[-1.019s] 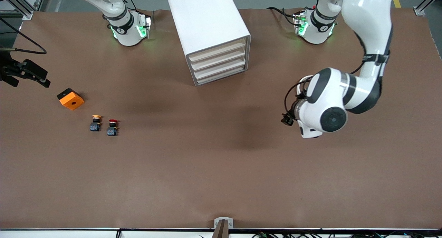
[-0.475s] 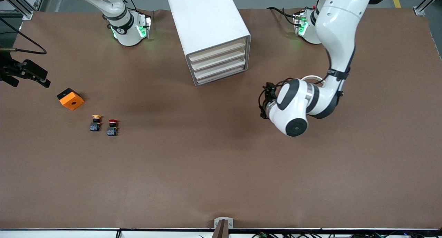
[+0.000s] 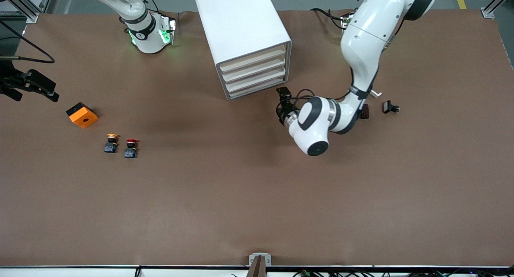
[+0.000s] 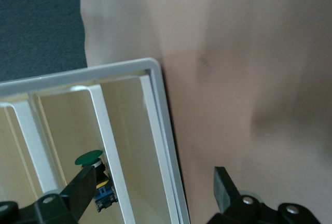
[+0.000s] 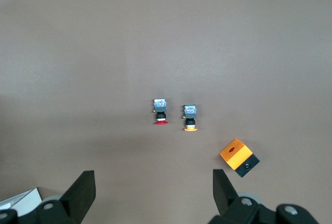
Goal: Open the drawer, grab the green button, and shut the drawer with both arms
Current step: 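Grasp the drawer front with the left gripper and pull it open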
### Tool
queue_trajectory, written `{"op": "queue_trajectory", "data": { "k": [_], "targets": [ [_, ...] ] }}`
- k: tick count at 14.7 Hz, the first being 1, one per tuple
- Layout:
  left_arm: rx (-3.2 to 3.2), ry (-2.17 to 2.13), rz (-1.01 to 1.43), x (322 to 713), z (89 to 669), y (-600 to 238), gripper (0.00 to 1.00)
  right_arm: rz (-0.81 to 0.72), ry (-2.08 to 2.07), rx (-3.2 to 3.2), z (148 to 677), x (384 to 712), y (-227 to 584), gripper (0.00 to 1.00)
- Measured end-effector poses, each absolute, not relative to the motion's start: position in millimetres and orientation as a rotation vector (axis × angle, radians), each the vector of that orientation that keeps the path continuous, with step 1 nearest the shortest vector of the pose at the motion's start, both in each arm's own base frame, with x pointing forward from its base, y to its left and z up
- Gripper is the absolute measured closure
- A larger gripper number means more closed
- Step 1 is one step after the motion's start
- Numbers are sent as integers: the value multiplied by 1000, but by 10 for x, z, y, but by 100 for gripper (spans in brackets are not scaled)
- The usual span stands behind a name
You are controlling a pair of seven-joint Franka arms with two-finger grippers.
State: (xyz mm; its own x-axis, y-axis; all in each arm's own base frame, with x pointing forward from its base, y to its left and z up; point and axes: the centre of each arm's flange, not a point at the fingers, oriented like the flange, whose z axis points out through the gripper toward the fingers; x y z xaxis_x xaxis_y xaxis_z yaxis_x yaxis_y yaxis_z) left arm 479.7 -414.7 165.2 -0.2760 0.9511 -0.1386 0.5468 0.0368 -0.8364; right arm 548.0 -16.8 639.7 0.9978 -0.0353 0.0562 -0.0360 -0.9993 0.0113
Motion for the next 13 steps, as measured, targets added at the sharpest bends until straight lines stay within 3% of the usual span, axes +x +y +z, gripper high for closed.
{"op": "queue_trajectory", "data": {
  "k": [3, 6, 7, 9, 13],
  "targets": [
    [-1418, -1853, 1231, 4600, 1600, -4413, 4, 88, -55, 3128, 6397, 5480, -166, 0],
    [-1358, -1844, 1209, 4421, 1593, -4596, 30, 88, -54, 3128, 6397, 5480, -163, 0],
    [-1346, -1840, 1200, 4358, 1590, -4658, 30, 88, -54, 3128, 6397, 5480, -163, 0],
    [-1334, -1830, 1196, 4260, 1580, -4751, 42, 88, -54, 3127, 6397, 5480, -163, 0],
    [-1318, -1810, 1185, 4140, 1509, -4828, 52, 87, -54, 3127, 6397, 5480, -162, 0]
  ]
}}
